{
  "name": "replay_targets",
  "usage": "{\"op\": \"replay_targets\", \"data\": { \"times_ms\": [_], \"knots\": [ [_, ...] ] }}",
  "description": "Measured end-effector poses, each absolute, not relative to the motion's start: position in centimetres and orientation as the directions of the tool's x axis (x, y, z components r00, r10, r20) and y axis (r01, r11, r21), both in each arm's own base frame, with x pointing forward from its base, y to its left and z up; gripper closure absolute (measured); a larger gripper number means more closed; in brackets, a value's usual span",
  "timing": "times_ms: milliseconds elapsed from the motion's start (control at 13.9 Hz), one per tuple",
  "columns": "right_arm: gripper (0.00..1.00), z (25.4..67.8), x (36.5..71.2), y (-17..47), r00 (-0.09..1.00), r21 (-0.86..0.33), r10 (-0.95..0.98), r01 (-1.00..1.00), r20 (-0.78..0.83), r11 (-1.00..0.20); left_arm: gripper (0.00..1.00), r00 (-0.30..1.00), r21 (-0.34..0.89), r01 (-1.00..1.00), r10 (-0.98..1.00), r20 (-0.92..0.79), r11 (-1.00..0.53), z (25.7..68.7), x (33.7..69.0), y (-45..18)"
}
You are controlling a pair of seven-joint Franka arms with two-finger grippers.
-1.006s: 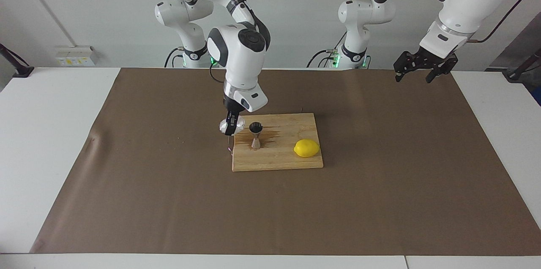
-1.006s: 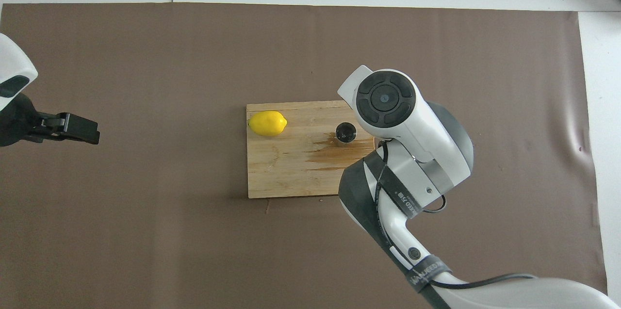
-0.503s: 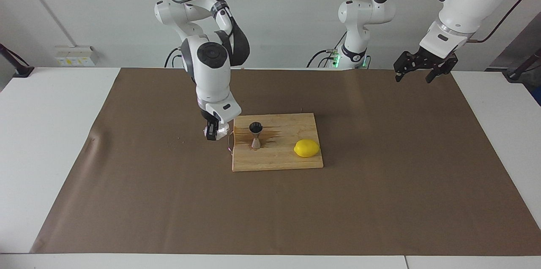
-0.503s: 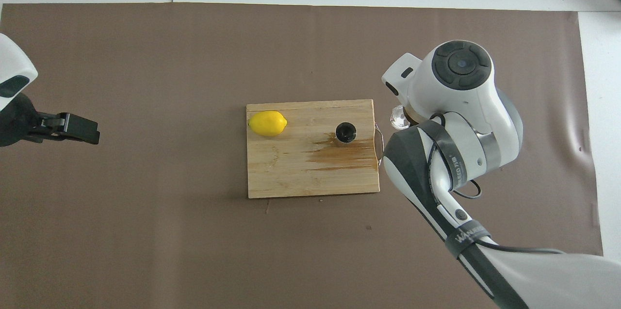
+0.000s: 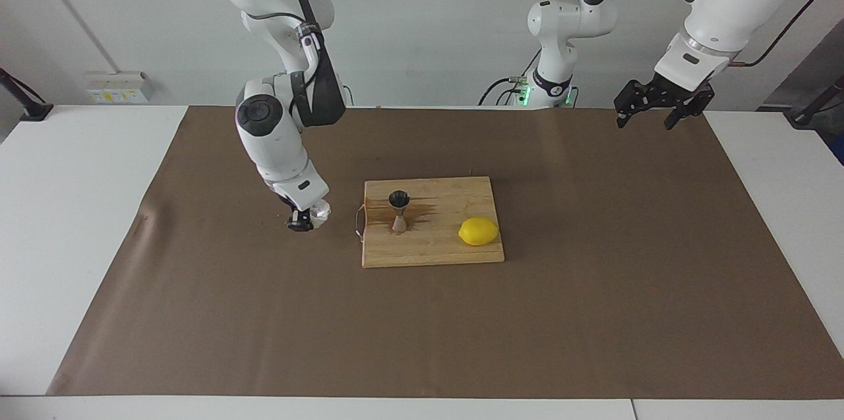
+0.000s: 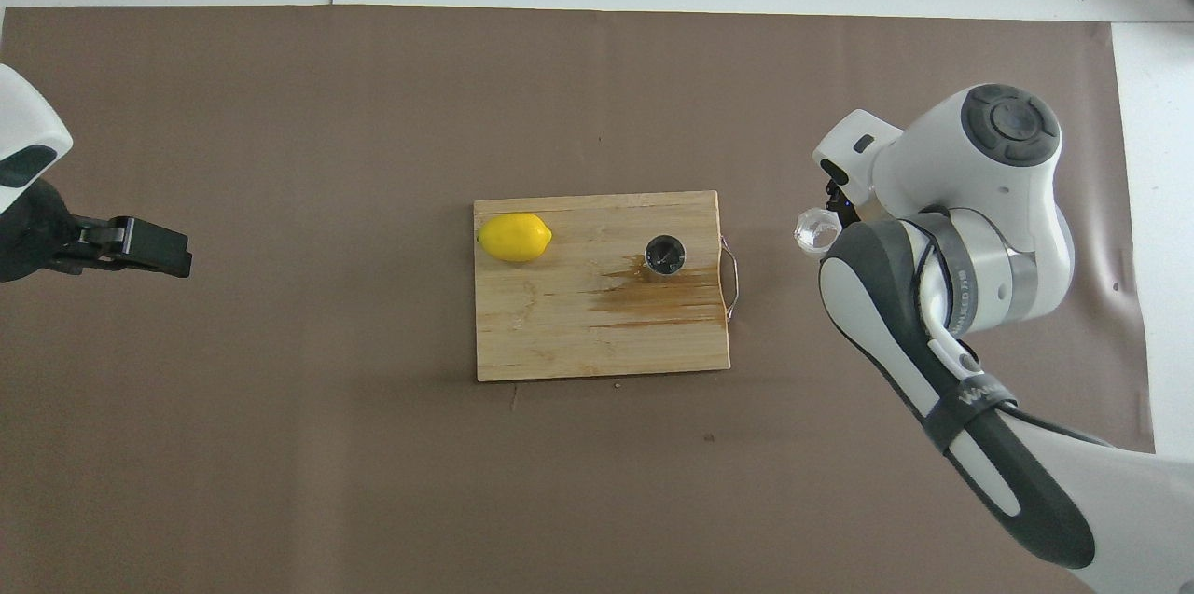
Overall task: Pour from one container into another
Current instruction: 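Turn the glass upright and carry it back with the right gripper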
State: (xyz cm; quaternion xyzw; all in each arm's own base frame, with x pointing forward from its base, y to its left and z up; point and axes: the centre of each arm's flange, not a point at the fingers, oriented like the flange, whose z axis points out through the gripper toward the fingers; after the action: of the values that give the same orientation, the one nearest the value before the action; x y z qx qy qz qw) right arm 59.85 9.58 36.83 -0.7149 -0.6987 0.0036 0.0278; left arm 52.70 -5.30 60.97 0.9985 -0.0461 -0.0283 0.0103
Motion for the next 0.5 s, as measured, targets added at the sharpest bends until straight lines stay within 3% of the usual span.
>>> {"op": "replay_targets", "data": {
  "times_ms": [503],
  "knots": [
    [0.5, 31.9, 56.2, -2.2, -0.008, -0.016, 0.981, 1.0, 0.195, 0.011, 0.0, 0.994, 0.023, -0.091, -0.093, -0.056, -0.996, 61.0, 52.7, -5.3]
  ]
}}
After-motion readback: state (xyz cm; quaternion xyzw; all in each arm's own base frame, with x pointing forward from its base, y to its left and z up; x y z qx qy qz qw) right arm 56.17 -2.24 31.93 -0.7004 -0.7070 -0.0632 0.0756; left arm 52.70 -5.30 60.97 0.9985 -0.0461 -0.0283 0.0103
